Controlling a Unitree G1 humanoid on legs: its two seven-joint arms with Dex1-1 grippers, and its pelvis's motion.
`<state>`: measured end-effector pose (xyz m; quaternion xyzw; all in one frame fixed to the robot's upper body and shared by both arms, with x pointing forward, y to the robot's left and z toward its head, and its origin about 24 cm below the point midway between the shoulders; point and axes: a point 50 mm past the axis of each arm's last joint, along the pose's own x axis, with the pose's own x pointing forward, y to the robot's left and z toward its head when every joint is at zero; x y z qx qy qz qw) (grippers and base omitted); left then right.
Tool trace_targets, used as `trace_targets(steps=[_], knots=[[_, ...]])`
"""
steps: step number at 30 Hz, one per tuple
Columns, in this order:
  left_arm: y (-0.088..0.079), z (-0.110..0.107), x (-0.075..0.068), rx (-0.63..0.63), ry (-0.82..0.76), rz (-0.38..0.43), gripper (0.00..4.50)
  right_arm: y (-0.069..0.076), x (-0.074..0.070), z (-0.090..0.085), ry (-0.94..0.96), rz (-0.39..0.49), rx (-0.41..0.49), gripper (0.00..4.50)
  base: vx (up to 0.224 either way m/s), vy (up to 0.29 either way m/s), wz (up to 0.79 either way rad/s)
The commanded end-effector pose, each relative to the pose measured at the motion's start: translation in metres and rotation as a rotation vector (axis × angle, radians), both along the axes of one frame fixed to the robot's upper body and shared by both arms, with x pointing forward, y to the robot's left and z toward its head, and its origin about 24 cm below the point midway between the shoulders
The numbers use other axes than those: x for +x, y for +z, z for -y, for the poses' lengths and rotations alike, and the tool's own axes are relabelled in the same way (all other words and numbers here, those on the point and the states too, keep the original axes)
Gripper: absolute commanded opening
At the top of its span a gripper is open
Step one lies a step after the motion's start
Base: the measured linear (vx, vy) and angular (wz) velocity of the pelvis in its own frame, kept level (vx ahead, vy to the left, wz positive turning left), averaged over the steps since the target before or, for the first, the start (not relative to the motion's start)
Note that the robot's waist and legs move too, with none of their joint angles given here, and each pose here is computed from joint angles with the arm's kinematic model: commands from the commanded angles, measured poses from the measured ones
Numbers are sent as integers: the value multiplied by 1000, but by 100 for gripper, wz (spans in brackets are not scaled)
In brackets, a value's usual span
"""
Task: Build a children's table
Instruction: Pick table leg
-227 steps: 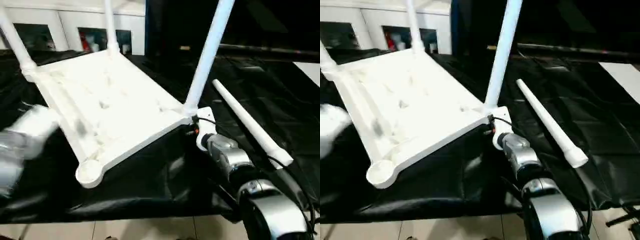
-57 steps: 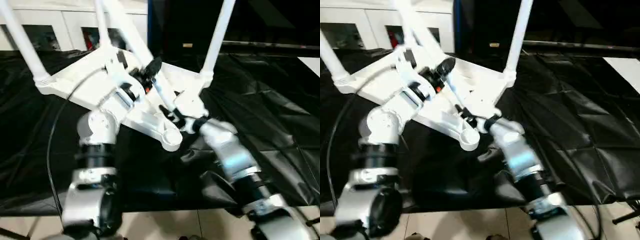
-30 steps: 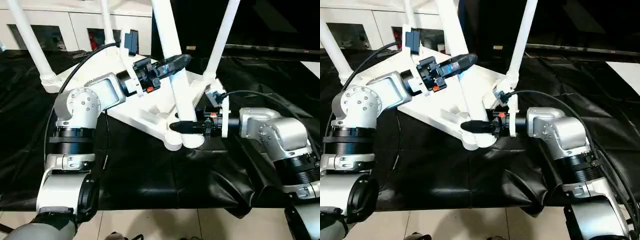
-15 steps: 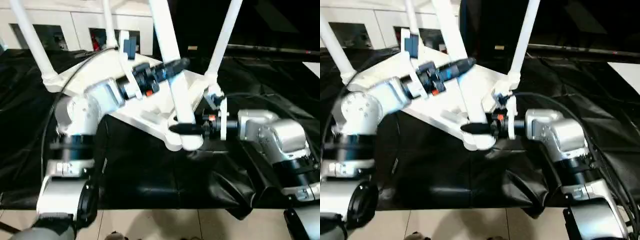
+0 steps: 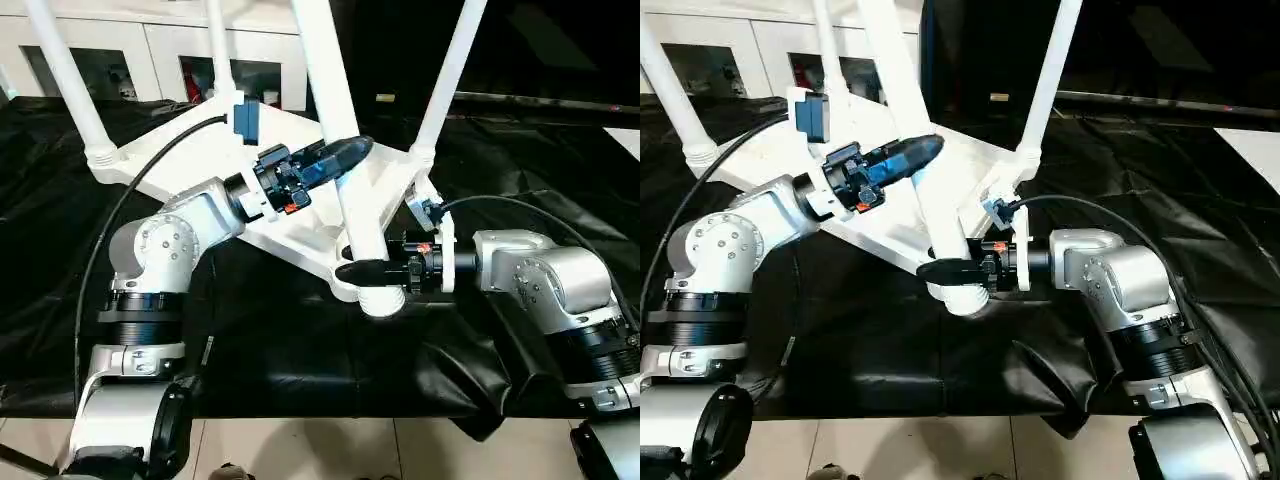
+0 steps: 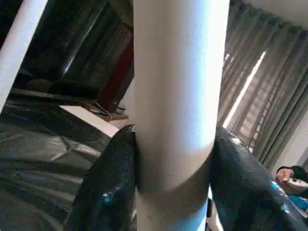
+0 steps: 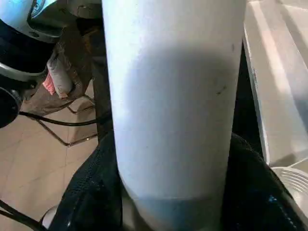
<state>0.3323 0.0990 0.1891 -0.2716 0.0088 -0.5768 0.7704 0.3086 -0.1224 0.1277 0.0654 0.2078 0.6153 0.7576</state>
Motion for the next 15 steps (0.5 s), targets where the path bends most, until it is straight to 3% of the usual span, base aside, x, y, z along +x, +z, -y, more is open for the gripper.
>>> trace_targets(steps=[1, 4, 6, 10, 11, 15], knots=[[13, 12, -6, -11, -75, 48, 189, -1, 5, 10, -69, 1, -24, 205, 0, 0, 0], [15, 12, -4, -21, -51, 46, 184, 0, 9, 9, -97, 77, -48, 205, 0, 0, 0], [16, 11, -2, -20, -20, 45, 178, 1, 13, 8, -135, 75, -21, 273, 0, 0, 0], [15, 11, -1, 0, 12, 51, 178, 1, 15, 7, -171, 88, -16, 292, 0, 0, 0], [14, 12, 0, 28, 44, 56, 178, -1, 17, 5, -194, 157, -70, 316, 0, 0, 0], [11, 13, 6, 127, 163, 74, 178, 2, 24, 0, -303, 273, -94, 319, 0, 0, 0]])
